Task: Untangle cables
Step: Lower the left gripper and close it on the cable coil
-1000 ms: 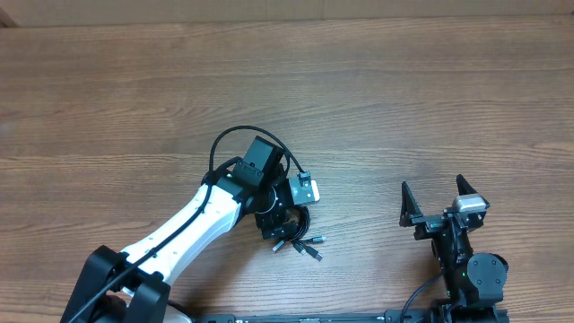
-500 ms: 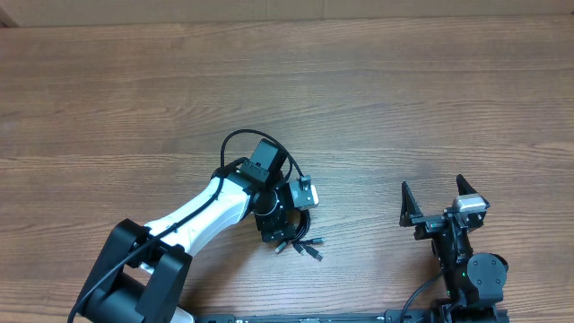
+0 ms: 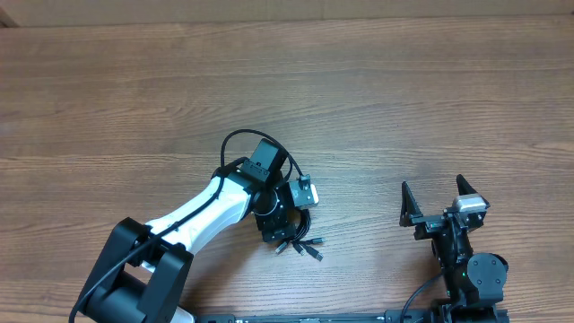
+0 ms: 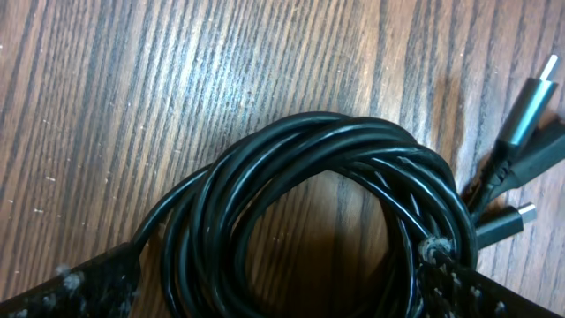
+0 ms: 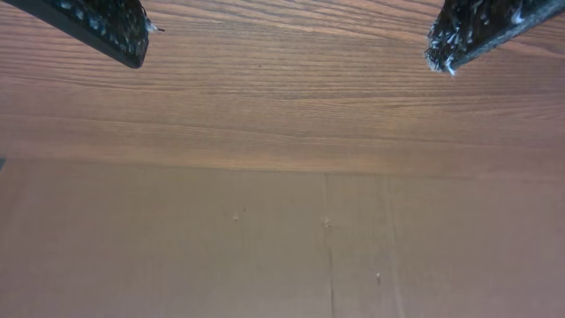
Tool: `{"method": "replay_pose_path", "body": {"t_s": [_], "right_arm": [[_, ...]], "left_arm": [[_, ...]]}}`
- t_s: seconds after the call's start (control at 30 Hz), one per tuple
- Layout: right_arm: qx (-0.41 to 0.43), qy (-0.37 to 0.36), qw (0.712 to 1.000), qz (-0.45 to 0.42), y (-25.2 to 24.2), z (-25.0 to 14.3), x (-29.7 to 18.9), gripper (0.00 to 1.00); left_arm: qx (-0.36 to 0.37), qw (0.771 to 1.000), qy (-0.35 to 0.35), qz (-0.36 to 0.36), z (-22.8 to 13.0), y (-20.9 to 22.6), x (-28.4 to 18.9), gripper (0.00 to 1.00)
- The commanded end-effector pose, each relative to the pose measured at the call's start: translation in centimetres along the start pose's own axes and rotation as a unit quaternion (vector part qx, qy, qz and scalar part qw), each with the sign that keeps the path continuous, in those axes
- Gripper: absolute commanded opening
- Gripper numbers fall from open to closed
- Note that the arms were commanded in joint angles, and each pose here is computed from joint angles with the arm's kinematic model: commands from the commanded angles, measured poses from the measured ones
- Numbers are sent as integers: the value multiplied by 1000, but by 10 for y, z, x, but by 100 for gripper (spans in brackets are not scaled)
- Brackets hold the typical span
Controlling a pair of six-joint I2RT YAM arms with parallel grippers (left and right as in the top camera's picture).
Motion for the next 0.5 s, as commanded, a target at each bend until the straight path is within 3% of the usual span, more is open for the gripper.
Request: {"method": "replay_pose_path", "body": {"t_s": [0.0,0.47], "right_arm": [[3,-1,1000,-6,-1,-2,0,100],[3,-1,1000,-6,-1,-2,0,100]], "left_arm": [[-11,1000,9,-5,0,1,5,100],[5,999,-8,31,8,13,4,97]]}}
Point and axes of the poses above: each gripper's point midway between its finger pads, its own x axis out along the fingers, its own y axis along the line the jaws close on, z = x × y, the point moved 4 cm from there along -x, back along the fingers, and after that the axes turned 15 degrees about -x, right-handed, at the moved point
